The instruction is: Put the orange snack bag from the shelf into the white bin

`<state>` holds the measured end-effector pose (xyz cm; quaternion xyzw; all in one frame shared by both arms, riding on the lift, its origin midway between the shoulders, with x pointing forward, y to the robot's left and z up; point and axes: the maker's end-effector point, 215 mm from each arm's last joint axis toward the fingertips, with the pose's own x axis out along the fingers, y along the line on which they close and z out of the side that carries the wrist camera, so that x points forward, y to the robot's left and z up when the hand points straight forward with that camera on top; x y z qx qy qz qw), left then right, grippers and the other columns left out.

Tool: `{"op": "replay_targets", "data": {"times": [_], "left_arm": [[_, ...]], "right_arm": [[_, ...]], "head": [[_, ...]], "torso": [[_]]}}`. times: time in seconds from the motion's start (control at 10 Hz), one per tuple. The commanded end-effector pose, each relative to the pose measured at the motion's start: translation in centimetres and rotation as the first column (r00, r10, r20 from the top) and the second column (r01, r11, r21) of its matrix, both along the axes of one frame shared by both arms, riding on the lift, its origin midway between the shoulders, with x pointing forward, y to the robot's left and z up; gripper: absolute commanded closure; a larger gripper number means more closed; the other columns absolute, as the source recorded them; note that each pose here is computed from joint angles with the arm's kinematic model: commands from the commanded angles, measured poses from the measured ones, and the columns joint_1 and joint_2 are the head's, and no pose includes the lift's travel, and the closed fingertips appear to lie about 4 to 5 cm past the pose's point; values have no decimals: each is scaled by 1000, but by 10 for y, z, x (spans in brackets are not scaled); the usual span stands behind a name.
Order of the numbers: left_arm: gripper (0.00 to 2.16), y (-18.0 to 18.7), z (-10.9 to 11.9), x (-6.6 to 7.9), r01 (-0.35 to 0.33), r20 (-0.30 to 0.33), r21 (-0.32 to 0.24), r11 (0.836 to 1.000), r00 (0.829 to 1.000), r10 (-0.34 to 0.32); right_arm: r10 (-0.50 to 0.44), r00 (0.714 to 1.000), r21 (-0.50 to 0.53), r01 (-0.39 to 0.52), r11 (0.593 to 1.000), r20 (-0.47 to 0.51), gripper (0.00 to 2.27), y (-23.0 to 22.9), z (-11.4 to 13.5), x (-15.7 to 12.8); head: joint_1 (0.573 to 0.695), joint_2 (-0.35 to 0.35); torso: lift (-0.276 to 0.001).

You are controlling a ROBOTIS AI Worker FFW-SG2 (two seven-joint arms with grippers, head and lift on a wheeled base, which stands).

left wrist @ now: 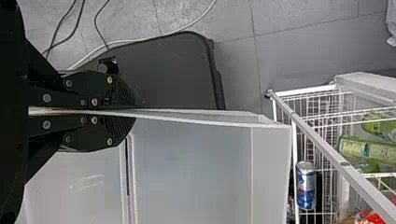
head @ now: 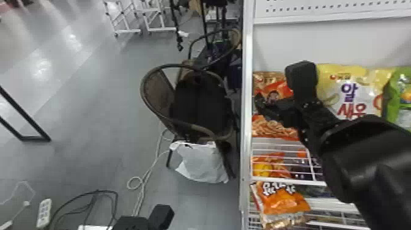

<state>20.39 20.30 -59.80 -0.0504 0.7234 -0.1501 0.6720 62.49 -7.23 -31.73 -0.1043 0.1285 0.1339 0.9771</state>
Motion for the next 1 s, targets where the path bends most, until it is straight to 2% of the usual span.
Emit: {"op": "replay_targets", "data": {"times": [0.0,0.4,0.6,0.8,0.9], "left_arm": [[2142,-1,0,1,-7,0,-7,1000,1000,7],[2142,-1,1,4,-18,4,-18,1000,1000,18],[2142,2,0,6,-27,4,-16,1000,1000,27],[2138,0,1,9,-25,9,-20,999,1000,25],[2142,0,1,9,-25,9,-21,999,1000,25]], "right_arm": [[-17,1000,-39,17,999,2,130,-3,-5,12],[-62,998,-170,64,983,15,130,-12,-16,30],[-82,996,-223,75,972,-23,130,-16,-34,27],[-93,994,-264,75,962,-57,137,-17,-41,26],[-98,994,-274,79,958,-56,323,-19,-39,32]], "head": [[695,177],[695,158],[695,155],[695,154],[695,153]], "torso": [[1],[1],[1],[1],[1]]}}
